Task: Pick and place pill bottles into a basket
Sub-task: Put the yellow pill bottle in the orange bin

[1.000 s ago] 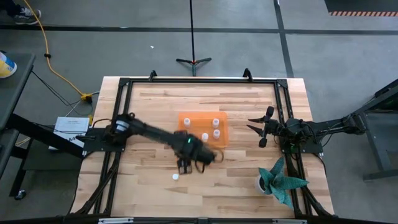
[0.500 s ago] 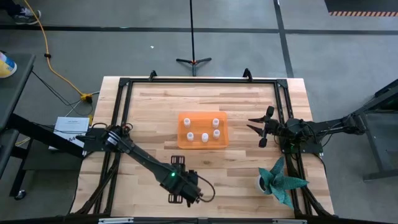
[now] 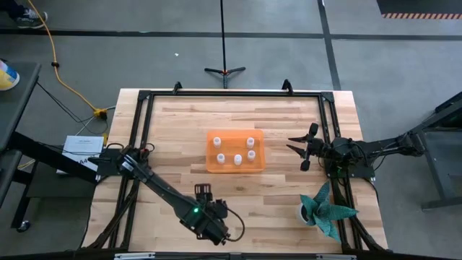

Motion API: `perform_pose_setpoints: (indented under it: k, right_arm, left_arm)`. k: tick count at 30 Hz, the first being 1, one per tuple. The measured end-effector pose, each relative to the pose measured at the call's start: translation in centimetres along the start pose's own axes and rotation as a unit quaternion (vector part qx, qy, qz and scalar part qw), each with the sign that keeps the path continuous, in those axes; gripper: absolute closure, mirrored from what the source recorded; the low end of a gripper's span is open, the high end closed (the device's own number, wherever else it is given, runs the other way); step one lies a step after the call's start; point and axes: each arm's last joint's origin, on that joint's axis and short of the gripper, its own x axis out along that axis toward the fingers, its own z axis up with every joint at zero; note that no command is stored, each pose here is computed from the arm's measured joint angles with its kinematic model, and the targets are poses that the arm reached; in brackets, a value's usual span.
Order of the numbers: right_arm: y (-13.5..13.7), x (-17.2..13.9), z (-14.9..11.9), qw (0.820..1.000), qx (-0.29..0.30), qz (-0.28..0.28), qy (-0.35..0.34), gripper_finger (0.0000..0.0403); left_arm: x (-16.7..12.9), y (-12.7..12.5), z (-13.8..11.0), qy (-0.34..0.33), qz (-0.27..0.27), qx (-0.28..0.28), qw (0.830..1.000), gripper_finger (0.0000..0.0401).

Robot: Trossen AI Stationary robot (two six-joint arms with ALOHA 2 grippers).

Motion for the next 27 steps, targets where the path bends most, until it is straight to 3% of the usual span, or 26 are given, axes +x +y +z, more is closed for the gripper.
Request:
perform_pose_setpoints:
  k: [8,11,19,27]
  right_arm:
    - [0.0,0.0,0.0,1.0,0.0,0.0,0.0,0.0295]
    - [0.0,0.0,0.0,1.0,0.0,0.0,0.0,0.0295]
    - [0.0,0.0,0.0,1.0,0.0,0.0,-0.001,0.0295]
    - [0.0,0.0,0.0,1.0,0.001,0.0,-0.003,0.0295]
  left_arm:
    - [0.4,-0.3,-0.4,-0.015,0.022,-0.032,0.999,0.0131]
    - [1.3,-0.3,-1.2,-0.011,0.055,-0.039,0.998,0.0131]
    - [0.6,2.1,-3.3,-0.027,0.067,-0.059,0.996,0.0131]
    - [-1.1,4.9,-5.7,-0.132,-0.029,-0.056,0.989,0.0131]
